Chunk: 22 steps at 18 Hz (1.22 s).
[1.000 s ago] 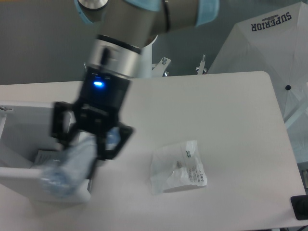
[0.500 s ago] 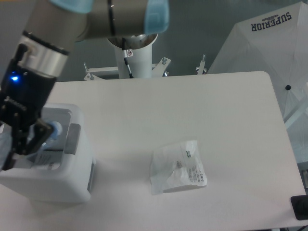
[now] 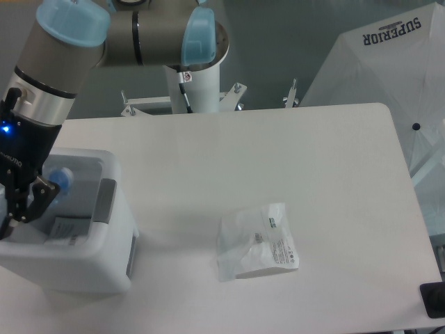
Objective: Place the trash in the trash can
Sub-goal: 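Lower the bottle into the bin and open the gripper, then move the open gripper over the clear plastic bag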
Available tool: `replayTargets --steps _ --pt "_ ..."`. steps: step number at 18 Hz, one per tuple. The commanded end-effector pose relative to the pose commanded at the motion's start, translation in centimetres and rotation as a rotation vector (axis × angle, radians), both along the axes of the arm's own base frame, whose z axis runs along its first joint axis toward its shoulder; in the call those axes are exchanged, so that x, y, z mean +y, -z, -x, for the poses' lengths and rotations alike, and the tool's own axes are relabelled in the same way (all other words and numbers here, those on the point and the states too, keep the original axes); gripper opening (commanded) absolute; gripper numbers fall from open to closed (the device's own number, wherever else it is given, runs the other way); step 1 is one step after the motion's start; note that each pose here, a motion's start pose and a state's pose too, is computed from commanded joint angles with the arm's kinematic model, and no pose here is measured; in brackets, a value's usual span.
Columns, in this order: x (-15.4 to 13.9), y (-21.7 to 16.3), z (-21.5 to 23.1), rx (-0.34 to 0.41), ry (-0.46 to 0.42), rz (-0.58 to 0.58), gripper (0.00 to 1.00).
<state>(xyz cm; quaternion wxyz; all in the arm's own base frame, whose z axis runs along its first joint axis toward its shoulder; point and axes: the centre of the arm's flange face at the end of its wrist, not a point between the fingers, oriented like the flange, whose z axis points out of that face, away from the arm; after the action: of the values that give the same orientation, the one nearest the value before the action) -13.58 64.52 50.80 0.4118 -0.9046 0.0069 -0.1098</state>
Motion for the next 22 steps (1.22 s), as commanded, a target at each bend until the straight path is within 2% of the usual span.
replayTargets --steps 3,5,7,10,13,16,17,22 --pt "-1.0 -0.4 0.0 0.001 -0.008 -0.003 0.99" --pt "-2.0 -1.0 1.8 0.004 -0.042 -0.009 0.99" --pt "-3.4 -1.4 5.3 0.003 -0.104 -0.010 1.00" --pt "-7.2 -0.4 12.9 -0.002 -0.236 0.010 1.00" --pt "-11.6 1.8 20.4 -0.020 -0.379 0.048 1.00" --pt "-15.1 4.0 25.0 -0.006 -0.514 0.118 1.00" --pt "-16.2 4.9 26.1 0.016 -0.569 0.160 1.00" --pt "-19.6 13.0 28.6 0.055 -0.665 0.382 1.00"
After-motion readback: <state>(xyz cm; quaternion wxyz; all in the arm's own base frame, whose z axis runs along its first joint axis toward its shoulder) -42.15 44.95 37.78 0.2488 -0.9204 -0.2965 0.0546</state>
